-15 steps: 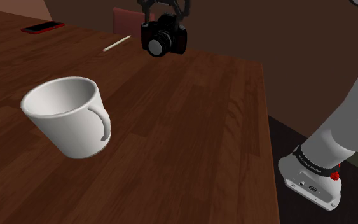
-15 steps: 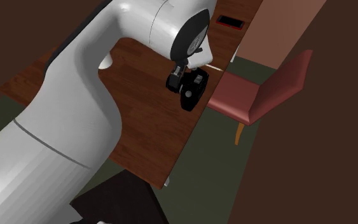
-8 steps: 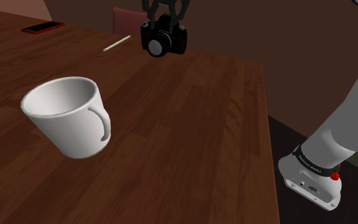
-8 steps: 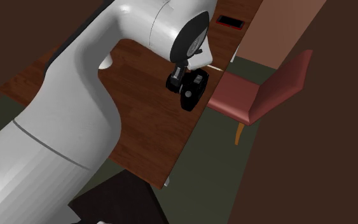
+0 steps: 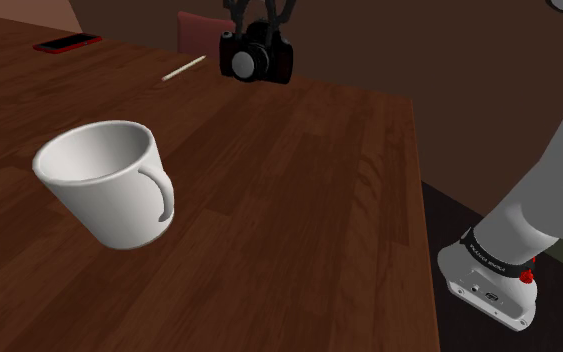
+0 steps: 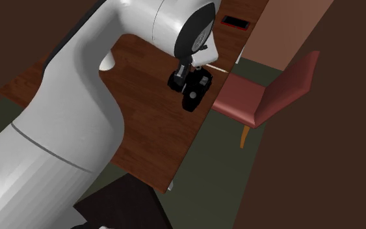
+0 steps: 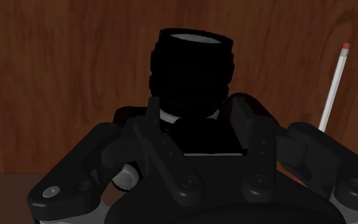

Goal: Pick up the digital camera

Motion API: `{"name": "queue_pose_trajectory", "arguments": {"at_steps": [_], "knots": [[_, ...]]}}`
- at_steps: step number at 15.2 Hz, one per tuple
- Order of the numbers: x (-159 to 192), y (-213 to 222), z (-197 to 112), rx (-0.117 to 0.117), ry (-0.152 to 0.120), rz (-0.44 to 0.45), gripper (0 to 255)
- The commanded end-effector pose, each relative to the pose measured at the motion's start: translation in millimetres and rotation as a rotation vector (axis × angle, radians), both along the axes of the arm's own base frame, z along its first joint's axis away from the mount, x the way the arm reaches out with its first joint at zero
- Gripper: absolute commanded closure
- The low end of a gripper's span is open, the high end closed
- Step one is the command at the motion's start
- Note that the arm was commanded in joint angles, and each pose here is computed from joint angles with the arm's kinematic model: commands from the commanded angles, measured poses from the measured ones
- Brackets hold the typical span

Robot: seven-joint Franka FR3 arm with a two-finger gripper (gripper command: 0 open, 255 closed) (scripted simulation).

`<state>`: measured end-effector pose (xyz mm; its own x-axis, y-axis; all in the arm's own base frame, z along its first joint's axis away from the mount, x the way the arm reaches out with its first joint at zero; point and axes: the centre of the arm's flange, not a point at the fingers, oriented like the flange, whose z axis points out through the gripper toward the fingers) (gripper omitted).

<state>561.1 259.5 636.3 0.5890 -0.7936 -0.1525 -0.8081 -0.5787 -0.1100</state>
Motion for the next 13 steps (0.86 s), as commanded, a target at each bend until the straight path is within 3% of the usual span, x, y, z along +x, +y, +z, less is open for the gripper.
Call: {"name": "queue_pose_trajectory", "arguments": {"at_steps": [1,13], "knots": [[0.5,-1.0,11.6,0.0,-0.001,0.001,255],[0.5,-1.0,65.2,0.0,-0.001,0.001,255]]}}
